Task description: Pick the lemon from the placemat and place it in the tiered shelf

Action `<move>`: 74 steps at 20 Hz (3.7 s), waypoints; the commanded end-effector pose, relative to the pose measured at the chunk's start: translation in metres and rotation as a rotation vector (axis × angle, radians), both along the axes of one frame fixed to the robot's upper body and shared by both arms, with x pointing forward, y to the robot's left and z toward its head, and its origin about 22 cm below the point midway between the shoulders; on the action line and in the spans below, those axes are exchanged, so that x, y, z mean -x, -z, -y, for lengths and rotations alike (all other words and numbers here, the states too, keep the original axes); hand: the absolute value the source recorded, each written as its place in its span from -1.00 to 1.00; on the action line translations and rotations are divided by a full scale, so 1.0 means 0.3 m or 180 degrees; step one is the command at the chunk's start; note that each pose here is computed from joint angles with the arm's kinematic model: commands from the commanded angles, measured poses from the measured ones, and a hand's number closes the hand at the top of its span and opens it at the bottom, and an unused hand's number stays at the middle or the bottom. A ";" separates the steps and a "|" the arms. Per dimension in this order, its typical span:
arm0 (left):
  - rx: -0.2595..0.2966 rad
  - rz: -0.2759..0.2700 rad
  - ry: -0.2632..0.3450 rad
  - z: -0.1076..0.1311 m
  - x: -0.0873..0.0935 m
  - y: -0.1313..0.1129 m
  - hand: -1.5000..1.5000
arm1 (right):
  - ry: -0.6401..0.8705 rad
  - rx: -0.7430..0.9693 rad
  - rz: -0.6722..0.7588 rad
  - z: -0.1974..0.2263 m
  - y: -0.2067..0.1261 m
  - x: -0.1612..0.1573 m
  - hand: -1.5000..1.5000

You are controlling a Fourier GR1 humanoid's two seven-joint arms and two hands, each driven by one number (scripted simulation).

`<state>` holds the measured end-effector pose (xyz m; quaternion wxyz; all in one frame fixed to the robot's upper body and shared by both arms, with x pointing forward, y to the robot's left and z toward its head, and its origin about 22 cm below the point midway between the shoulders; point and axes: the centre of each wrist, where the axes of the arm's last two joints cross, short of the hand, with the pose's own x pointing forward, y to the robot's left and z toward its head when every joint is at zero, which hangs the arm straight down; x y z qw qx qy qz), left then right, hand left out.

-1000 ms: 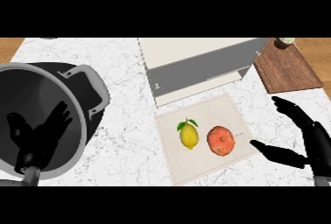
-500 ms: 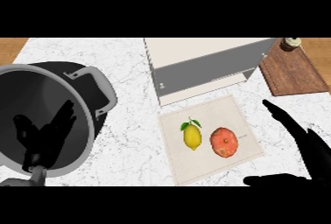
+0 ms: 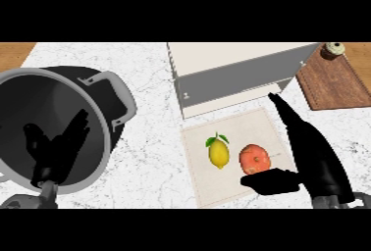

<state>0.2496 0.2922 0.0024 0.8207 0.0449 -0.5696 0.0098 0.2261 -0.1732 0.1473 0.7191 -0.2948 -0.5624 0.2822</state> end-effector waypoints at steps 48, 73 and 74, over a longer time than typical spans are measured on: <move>0.0094 -0.0339 -0.0091 0.019 0.026 0.103 0.00 | 0.0655 0.1048 -0.0715 -0.287 0.374 -0.234 -1.00; 0.0022 -0.0286 -0.0090 -0.030 0.034 0.086 0.00 | -0.2257 0.0636 -0.0523 -0.450 0.414 -0.073 1.00; 0.0039 -0.0323 -0.0086 -0.010 0.034 0.074 0.00 | -0.2305 0.0634 -0.0428 -0.442 0.379 -0.047 1.00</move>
